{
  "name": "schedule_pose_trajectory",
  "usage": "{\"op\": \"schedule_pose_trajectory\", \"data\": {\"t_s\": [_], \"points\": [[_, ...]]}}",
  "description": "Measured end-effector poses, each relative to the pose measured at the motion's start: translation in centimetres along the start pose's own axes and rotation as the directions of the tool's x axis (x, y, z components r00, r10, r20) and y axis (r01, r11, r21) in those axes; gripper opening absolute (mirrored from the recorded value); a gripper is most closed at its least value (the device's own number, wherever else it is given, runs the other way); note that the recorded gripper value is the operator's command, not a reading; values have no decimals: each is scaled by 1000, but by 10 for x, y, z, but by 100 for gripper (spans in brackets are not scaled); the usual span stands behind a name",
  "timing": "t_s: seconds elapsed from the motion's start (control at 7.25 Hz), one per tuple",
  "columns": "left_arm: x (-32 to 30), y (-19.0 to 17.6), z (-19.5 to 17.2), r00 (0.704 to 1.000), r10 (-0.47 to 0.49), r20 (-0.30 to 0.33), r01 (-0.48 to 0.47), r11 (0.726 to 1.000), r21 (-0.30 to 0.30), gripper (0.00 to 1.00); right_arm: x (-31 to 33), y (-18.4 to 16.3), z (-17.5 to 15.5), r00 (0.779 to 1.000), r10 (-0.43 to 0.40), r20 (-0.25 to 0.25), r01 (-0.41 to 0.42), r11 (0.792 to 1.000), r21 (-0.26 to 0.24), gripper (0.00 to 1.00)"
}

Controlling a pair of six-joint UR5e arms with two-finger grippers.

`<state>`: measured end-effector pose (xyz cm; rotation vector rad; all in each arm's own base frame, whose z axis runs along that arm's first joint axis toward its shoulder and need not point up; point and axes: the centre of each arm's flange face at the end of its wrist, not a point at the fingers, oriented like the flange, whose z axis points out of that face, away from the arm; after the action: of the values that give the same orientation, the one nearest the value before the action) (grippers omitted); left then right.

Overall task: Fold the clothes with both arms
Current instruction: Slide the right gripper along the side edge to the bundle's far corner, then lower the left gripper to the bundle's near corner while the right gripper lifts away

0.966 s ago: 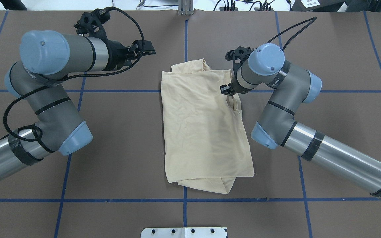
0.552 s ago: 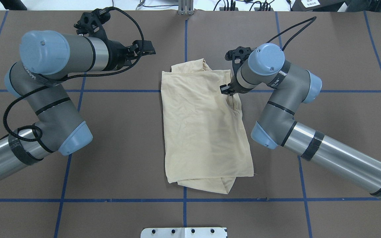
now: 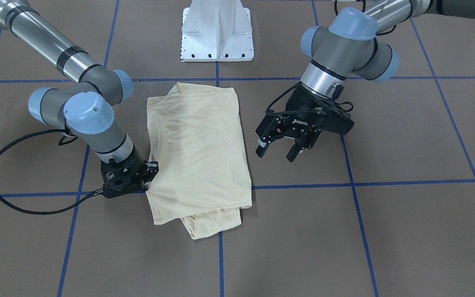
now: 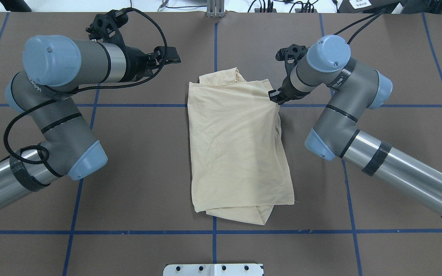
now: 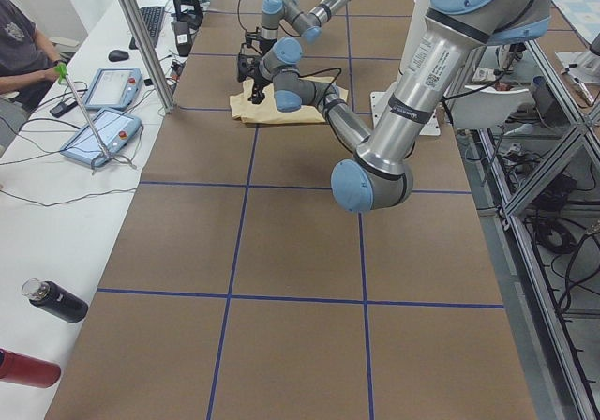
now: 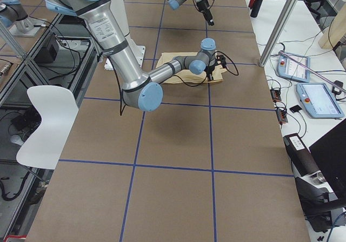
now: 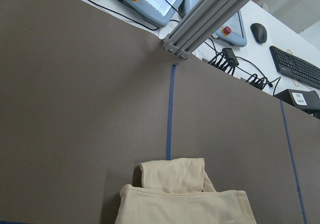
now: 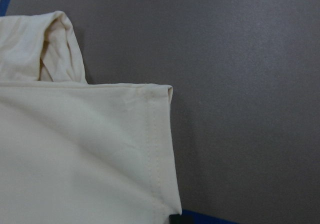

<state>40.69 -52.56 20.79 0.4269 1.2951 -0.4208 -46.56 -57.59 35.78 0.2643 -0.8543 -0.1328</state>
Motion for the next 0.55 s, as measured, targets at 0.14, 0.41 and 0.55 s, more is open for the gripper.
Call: {"op": "schedule_pose_trajectory", "data": {"t_s": [0.14, 0.41, 0.55], "points": [[0, 0, 0, 1000, 0, 0, 0, 1000, 0, 100, 6, 0, 2, 1000, -16, -6, 16, 1000, -1, 99], [1, 0, 0, 1000, -2, -1, 2, 1000, 0, 100, 4, -3, -1, 1000, -26, -6, 26, 1000, 8, 100], [1, 0, -1, 1000, -4, -3, 4, 1000, 0, 100, 0, -8, -6, 1000, -23, 2, 23, 1000, 15, 100]]}}
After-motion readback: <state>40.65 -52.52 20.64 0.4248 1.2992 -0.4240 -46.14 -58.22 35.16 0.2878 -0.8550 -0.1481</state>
